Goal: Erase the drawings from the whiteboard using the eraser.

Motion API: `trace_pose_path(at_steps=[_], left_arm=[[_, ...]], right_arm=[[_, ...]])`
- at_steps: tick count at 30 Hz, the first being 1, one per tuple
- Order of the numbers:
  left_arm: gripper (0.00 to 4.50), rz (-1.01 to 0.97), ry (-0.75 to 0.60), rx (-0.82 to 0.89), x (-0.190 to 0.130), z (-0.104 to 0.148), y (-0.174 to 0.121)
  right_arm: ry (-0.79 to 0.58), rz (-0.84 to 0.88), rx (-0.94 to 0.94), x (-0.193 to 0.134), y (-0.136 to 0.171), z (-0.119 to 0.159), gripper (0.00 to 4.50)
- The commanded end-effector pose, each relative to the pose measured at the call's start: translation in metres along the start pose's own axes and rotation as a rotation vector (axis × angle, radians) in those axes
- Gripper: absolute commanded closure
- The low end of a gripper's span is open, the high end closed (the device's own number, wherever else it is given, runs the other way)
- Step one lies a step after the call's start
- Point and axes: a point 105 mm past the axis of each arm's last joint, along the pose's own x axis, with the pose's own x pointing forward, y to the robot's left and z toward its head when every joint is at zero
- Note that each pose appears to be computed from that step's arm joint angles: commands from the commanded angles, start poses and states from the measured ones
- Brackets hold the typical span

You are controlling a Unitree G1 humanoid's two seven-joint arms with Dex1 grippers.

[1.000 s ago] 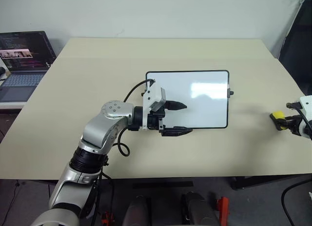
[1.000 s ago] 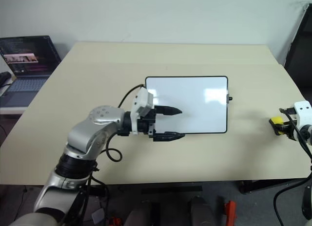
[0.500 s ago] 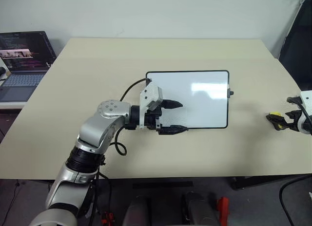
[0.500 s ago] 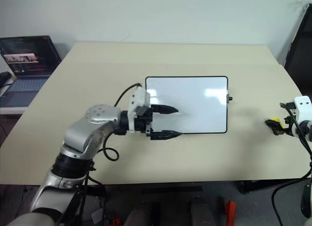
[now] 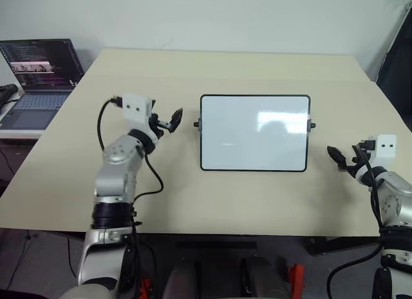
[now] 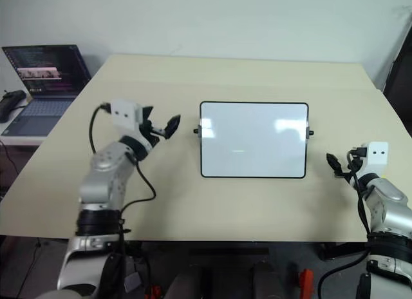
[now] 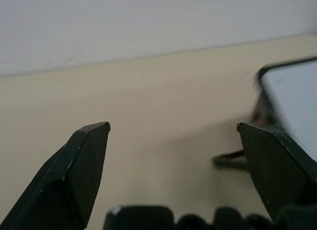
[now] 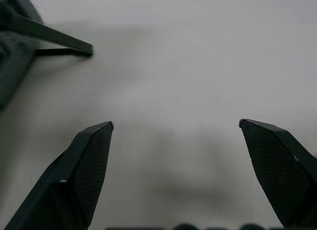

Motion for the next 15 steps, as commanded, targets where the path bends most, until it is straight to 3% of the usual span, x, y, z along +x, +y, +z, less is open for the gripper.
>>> trace_pose_path(at_steps=[1, 5, 15], left_arm=[[0.00, 0.045, -0.038, 0.044, 0.002, -0.006, -0.007], [0.00, 0.064, 0.010, 0.035, 0.004, -0.030, -0.013], [0.00, 0.043, 0.028, -0.024, 0.013, -0.043, -0.036]], right_arm=[[-0.089, -0.033, 0.021, -0.004, -0.001, 0.009, 0.04], [-0.084, -0.029, 0.039, 0.000, 0.012, -0.001, 0.04], [-0.101, -0.054, 0.040, 0.005, 0.016, -0.002, 0.04]])
